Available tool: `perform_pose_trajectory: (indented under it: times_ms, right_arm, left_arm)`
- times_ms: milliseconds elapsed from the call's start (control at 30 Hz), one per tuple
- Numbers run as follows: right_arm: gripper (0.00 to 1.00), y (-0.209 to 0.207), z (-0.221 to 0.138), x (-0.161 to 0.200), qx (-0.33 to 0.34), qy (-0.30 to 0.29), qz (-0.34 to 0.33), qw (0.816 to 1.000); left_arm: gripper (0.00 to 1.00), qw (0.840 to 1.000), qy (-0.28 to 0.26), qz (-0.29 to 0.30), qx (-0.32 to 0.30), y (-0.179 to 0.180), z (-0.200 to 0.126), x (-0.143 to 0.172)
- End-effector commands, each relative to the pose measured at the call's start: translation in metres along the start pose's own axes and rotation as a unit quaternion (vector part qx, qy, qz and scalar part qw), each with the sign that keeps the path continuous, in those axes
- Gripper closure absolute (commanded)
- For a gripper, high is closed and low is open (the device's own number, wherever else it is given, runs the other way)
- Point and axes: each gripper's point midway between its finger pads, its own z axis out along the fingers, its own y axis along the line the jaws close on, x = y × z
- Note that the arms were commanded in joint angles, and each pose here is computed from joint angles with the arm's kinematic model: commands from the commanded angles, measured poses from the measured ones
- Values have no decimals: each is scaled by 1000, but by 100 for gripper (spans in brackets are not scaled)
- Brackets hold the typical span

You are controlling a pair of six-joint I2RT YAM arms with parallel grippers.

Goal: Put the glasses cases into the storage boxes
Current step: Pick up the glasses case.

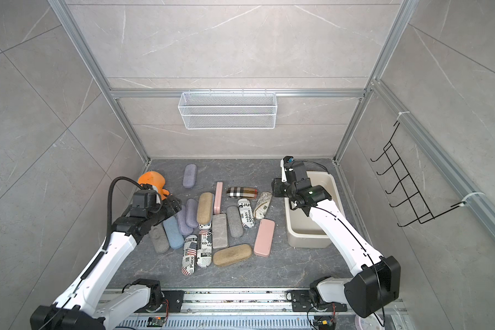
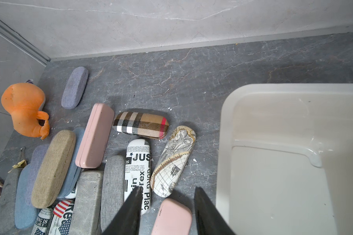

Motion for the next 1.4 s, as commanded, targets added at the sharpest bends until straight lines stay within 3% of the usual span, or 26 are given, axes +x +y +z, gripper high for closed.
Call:
perform_pose_trajectory:
  times_ms: [0, 33, 67, 200, 333, 500, 567, 633, 867, 1067, 1367]
  right_arm:
    - [40, 15, -2, 10, -38, 10, -22, 999]
    - [28, 18, -4, 13, -47, 10, -24, 999]
    - [25, 19, -4, 16, -52, 13, -25, 998]
    - [25, 20, -2, 27, -53, 30, -26, 998]
    - [29, 25, -2, 35, -57, 44, -30, 997]
    - [29, 33, -2, 42, -62, 52, -43, 996]
    - [24, 38, -3, 46, -67, 54, -50, 995]
    - [19, 40, -3, 49, -68, 56, -57, 995]
    - [18, 41, -3, 51, -60, 56, -62, 995]
    - [20, 44, -4, 50, -60, 57, -63, 995]
    - [24, 48, -8, 52, -63, 58, -57, 995]
  left_arm:
    - [16, 999, 4, 31, -9, -11, 9, 1]
    - [15, 999, 12, 42, -8, -16, 12, 4]
    - [15, 998, 18, 55, -9, -23, 15, 7]
    - [13, 994, 38, 107, 4, -56, 23, 16]
    - [10, 989, 59, 136, -13, -66, 31, 28]
    - [10, 984, 76, 151, -49, -60, 43, 36]
    - [10, 982, 87, 161, -53, -59, 48, 42]
    - [10, 979, 104, 169, -38, -65, 53, 50]
    - [11, 972, 122, 201, 12, -87, 58, 61]
    - [16, 969, 135, 205, 7, -85, 68, 68]
    - [31, 970, 126, 209, -3, -77, 64, 70]
